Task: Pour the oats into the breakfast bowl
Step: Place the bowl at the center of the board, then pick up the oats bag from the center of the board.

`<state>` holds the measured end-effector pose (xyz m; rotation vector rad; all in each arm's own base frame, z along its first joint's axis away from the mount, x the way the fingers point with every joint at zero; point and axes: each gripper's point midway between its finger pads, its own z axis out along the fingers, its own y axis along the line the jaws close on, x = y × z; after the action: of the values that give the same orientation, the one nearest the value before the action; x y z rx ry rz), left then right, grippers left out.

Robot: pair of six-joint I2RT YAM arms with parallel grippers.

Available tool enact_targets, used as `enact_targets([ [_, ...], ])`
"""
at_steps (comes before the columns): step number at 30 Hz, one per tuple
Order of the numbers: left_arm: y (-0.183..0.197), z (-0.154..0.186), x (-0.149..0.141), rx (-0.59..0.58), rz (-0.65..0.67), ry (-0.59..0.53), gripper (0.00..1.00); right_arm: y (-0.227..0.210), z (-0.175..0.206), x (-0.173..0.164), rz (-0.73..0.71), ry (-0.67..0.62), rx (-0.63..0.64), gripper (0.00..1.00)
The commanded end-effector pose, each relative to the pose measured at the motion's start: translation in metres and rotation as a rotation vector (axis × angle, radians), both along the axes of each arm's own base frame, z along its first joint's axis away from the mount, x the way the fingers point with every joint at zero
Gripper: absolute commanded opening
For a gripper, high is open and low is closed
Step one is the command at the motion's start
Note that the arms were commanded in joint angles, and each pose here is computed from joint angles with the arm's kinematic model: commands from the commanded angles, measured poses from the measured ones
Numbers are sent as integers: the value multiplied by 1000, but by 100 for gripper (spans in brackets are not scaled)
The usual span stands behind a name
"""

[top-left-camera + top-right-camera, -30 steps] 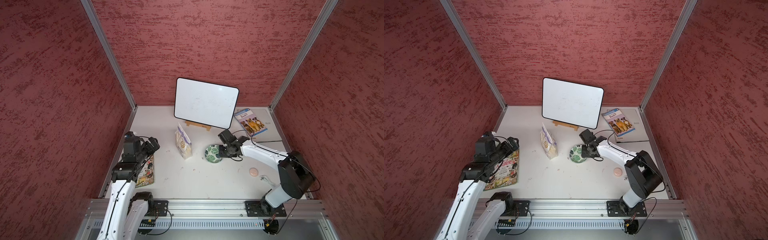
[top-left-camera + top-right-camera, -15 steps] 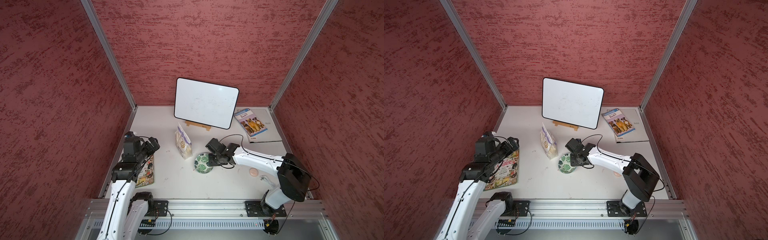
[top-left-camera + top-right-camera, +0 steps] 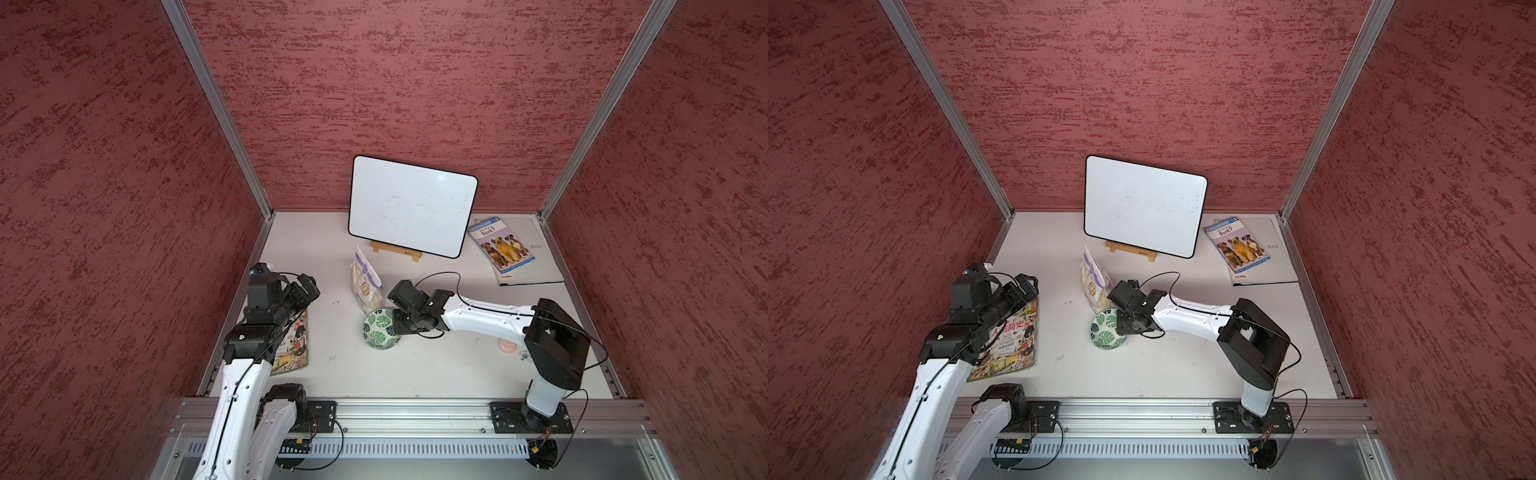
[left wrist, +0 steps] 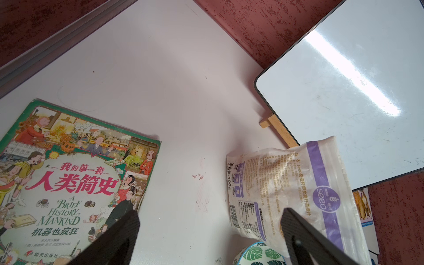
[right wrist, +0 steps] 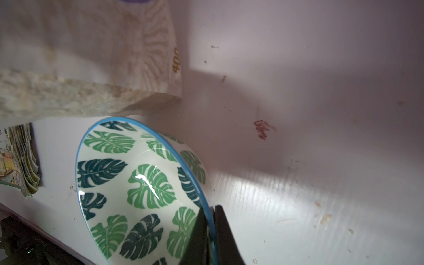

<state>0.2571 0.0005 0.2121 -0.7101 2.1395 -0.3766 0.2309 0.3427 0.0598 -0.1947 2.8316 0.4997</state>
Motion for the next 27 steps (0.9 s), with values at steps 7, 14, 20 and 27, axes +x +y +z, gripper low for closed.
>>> enact_targets([
  [7, -1, 0, 1, -3, 0, -12, 100, -13, -7, -17, 28, 28, -50, 36],
  [14, 0, 1, 1, -1, 1, -15, 100, -30, 45, -20, 41, -62, -12, 47],
  [20, -1, 1, 1, -4, 0, -17, 100, -36, 149, -4, 91, -286, 63, 64],
  [27, 0, 1, 1, -2, 0, -17, 100, 7, 203, 43, 155, -412, 80, 72],
])
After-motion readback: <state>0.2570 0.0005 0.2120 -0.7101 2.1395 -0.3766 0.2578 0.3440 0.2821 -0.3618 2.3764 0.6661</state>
